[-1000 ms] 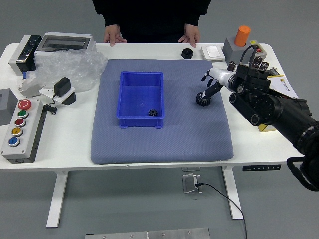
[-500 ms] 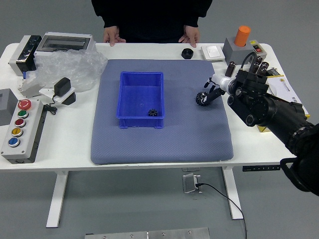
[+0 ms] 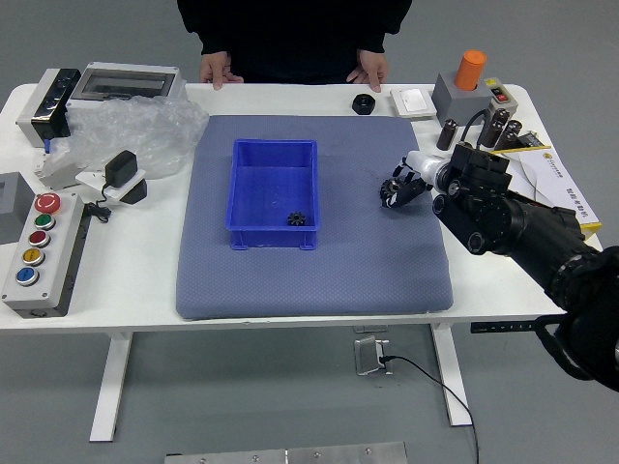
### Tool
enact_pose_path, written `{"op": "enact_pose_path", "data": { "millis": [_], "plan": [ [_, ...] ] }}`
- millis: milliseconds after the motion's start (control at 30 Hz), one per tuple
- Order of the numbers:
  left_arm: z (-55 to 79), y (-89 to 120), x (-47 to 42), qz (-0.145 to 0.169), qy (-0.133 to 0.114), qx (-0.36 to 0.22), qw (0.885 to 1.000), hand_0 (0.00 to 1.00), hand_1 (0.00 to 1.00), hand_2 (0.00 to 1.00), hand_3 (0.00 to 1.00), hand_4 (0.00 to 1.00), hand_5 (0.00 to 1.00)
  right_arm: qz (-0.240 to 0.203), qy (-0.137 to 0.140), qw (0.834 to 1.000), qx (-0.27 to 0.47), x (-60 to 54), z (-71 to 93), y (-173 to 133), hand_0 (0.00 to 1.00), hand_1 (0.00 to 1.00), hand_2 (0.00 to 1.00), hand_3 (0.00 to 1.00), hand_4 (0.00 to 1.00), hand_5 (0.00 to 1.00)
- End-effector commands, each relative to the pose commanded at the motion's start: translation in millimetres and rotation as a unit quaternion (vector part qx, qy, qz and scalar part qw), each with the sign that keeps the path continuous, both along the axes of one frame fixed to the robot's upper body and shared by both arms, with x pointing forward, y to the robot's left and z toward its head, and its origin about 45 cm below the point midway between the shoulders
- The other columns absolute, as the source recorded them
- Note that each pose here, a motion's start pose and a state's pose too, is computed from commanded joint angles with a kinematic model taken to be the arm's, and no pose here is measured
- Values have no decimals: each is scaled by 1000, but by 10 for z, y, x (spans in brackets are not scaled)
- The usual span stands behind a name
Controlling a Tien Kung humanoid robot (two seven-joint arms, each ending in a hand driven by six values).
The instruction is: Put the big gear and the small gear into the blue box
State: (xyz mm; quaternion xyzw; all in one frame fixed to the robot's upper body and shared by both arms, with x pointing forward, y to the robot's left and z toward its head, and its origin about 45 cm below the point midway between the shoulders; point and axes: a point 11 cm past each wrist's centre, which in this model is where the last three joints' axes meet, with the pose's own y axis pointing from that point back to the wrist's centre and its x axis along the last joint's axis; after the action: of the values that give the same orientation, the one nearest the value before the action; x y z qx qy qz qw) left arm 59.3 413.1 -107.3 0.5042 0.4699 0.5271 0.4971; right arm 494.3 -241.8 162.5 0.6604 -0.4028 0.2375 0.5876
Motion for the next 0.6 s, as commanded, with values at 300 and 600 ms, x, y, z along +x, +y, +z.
{"op": "enact_pose_path", "data": {
  "millis": [300,600],
  "plan": [
    [-1,-3,2,0,0,0,1000,877,831,832,876,806,335,-8,-30,1000,1,16,19,11,606,477,548,641,790,284],
    [-4,-11,-4,1,0,-1,1000,877,830,831,876,806,336,-12,-29,999,-3,-4,-20,-19,618,473,536,632,813,231]
  ]
}}
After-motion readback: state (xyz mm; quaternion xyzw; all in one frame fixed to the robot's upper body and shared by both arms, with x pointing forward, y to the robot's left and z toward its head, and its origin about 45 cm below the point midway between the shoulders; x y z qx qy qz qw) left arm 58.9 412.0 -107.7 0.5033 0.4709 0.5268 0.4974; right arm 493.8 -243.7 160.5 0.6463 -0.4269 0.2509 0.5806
